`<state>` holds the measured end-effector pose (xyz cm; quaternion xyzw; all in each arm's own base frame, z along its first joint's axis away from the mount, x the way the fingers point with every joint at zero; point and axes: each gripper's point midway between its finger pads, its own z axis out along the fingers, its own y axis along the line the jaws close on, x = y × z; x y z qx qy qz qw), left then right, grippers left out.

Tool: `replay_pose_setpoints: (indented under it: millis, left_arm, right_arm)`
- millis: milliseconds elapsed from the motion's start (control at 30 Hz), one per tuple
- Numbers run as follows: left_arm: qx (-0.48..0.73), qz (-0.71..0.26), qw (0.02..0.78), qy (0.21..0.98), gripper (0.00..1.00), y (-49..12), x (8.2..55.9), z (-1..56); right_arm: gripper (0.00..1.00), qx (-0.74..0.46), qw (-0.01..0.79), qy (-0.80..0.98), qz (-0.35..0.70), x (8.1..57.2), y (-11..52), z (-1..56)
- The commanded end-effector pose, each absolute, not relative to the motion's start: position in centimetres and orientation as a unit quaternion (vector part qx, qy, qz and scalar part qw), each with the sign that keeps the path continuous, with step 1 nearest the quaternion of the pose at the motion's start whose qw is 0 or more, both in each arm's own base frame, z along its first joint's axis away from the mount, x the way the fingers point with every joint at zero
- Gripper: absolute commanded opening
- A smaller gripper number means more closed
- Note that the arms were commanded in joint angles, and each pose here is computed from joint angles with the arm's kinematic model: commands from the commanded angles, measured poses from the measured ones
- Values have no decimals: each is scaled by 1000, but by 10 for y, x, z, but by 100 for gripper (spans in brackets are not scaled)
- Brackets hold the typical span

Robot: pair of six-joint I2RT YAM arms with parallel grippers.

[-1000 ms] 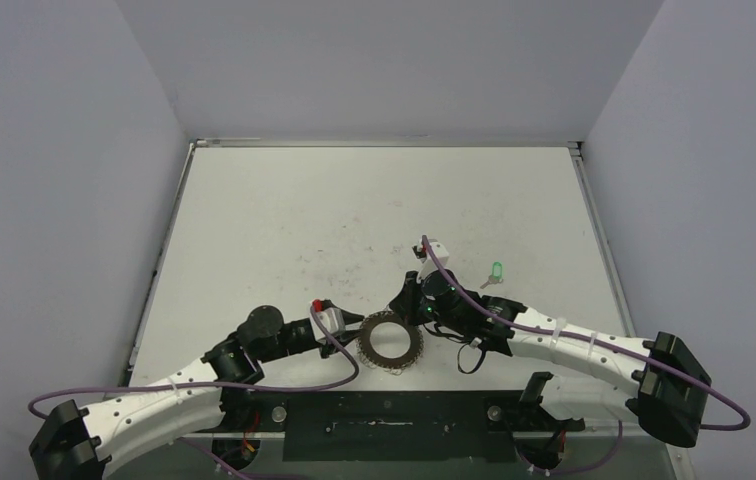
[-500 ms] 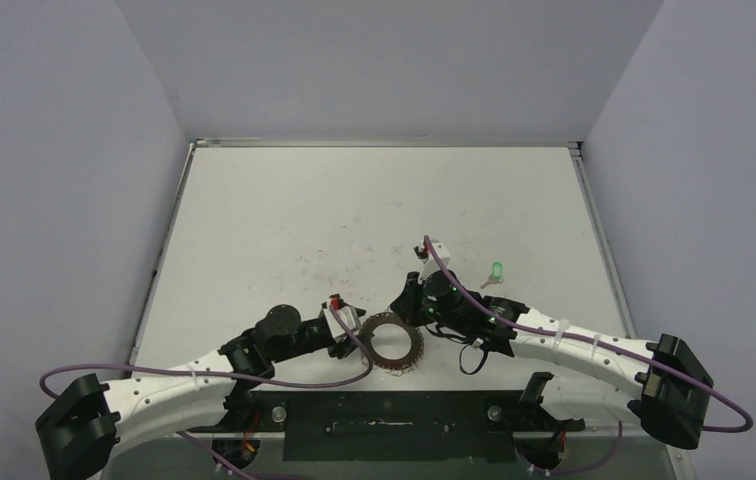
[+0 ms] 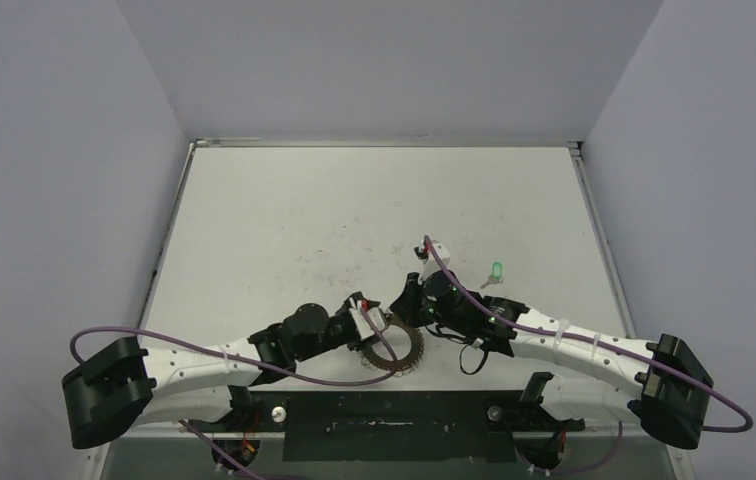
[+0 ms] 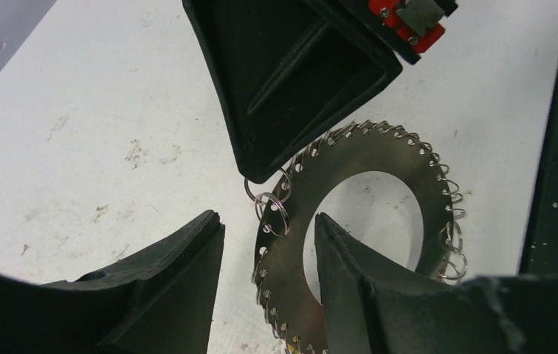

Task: Put the keys on the keyring

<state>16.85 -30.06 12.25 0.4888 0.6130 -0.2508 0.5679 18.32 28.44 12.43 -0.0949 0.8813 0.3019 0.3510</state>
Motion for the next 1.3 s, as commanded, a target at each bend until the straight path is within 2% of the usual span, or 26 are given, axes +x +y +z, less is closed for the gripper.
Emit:
replay_pose_setpoints:
  millis: [0, 100, 267, 867, 1267]
  left_arm:
    - [463, -239, 622, 585, 44, -315, 185, 158]
    - [467, -237, 623, 581, 31, -318, 186, 158]
    - [477, -237, 617, 580, 1, -316, 182, 158]
    - [450, -254, 618, 593, 0, -290, 170, 156]
    - [429, -256, 633, 591, 0, -281, 170, 161]
  right_arm:
    - [0, -83, 364, 868, 328, 187, 292, 145]
    - [0, -85, 362, 868, 328, 187, 293, 144]
    - [0, -83, 365, 870, 323, 187, 290, 143]
    - [0, 3, 378, 876, 298, 194, 264, 135]
    - [0, 83, 332, 892, 295, 191, 256, 112]
